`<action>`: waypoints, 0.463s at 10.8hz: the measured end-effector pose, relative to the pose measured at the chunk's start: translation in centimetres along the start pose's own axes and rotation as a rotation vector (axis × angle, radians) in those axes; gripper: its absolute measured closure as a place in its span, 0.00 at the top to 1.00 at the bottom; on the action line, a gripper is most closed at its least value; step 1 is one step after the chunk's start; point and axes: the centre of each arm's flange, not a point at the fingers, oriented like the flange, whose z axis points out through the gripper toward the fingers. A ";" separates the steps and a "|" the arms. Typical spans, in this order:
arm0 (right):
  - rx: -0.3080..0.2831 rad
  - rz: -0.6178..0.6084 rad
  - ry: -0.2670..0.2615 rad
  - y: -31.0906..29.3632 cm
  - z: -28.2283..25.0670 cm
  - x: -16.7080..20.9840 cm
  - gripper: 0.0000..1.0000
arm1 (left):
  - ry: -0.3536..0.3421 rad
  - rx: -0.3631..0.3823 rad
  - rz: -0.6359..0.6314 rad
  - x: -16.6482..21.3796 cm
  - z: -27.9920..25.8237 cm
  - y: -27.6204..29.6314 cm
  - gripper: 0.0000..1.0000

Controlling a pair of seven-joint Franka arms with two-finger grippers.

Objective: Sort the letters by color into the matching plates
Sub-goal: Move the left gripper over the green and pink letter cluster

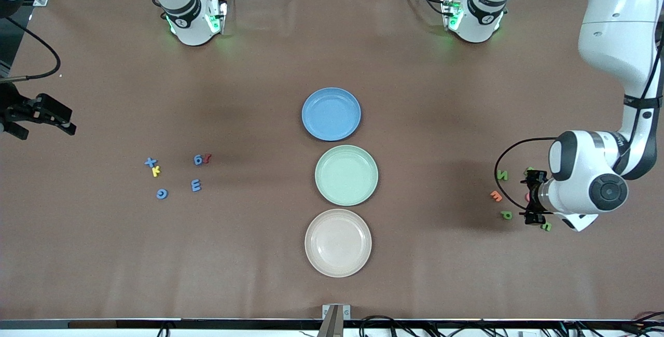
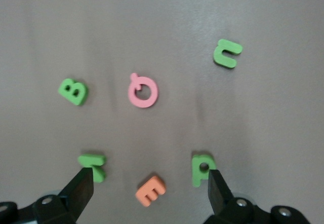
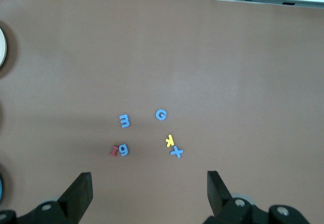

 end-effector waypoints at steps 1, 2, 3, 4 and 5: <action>0.000 0.000 -0.002 0.0 0.0 0.0 1.00 | 0.006 -0.019 -0.013 -0.2 0.7 0.4 1.00; 0.000 0.001 -0.002 0.0 0.0 0.0 1.00 | 0.006 -0.029 -0.018 -0.4 1.2 0.6 1.00; 0.000 0.001 -0.003 0.0 0.0 0.0 1.00 | 0.005 -0.033 -0.021 -0.6 1.5 0.7 1.00; 0.000 0.001 -0.003 0.1 0.0 0.0 1.00 | 0.005 -0.047 -0.022 -0.7 1.4 0.9 1.00; 0.000 0.001 -0.003 0.1 0.0 0.0 1.00 | 0.005 -0.073 -0.022 -0.7 1.1 1.2 1.00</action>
